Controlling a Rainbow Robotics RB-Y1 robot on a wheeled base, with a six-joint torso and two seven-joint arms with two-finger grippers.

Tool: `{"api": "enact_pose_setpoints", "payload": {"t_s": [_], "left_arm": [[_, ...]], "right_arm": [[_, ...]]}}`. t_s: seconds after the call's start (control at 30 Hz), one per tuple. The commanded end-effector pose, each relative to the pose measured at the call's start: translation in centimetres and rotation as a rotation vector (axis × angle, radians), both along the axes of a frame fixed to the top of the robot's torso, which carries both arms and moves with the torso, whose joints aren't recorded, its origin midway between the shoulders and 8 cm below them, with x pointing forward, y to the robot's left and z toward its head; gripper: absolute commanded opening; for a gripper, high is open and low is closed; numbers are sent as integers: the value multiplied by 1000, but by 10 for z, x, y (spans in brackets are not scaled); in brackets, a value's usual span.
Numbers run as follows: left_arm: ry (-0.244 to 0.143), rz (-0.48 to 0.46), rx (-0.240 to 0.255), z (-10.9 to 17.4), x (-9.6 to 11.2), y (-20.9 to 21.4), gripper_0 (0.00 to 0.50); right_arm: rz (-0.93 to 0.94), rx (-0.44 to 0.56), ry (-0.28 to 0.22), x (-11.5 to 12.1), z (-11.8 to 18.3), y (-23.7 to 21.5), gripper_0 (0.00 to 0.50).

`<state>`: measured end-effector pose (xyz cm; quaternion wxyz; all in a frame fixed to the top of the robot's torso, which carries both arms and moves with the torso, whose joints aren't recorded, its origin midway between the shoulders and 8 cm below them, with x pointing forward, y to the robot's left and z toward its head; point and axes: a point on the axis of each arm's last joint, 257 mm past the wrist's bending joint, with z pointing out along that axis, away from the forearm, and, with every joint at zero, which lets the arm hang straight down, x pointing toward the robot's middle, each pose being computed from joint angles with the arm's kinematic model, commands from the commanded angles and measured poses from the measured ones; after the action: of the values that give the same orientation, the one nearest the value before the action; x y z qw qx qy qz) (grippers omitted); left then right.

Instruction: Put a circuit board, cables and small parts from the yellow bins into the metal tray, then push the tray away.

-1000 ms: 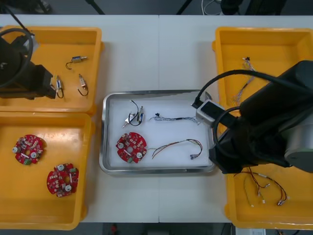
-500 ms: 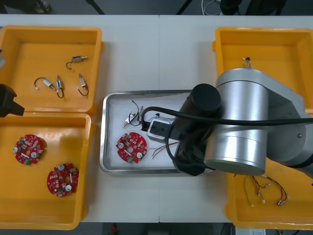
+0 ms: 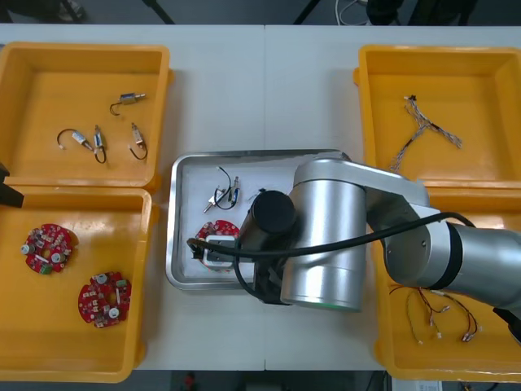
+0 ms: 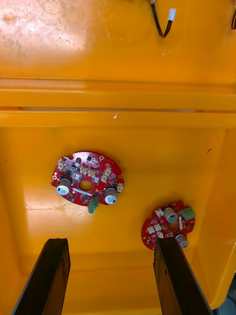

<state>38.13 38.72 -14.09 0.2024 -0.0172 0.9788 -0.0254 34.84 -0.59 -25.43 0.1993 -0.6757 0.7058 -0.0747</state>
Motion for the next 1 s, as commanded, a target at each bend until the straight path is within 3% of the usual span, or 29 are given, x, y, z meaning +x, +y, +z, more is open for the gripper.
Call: {"api": "enact_pose_setpoints", "payload": {"t_s": [0.03, 0.63, 0.87, 1.0], "left_arm": [[-18, -53, 76, 12, -8, 16, 500], [-17, -50, 80, 12, -8, 17, 500], [-17, -50, 80, 12, -8, 17, 500], [-17, -50, 80, 12, -8, 17, 500]], "right_arm": [[109, -43, -43, -10, -6, 14, 500], [108, -121, -53, -9, -41, 26, 500], [125, -148, -106, -1, -52, 26, 500], [124, -153, -104, -1, -54, 25, 500]]}}
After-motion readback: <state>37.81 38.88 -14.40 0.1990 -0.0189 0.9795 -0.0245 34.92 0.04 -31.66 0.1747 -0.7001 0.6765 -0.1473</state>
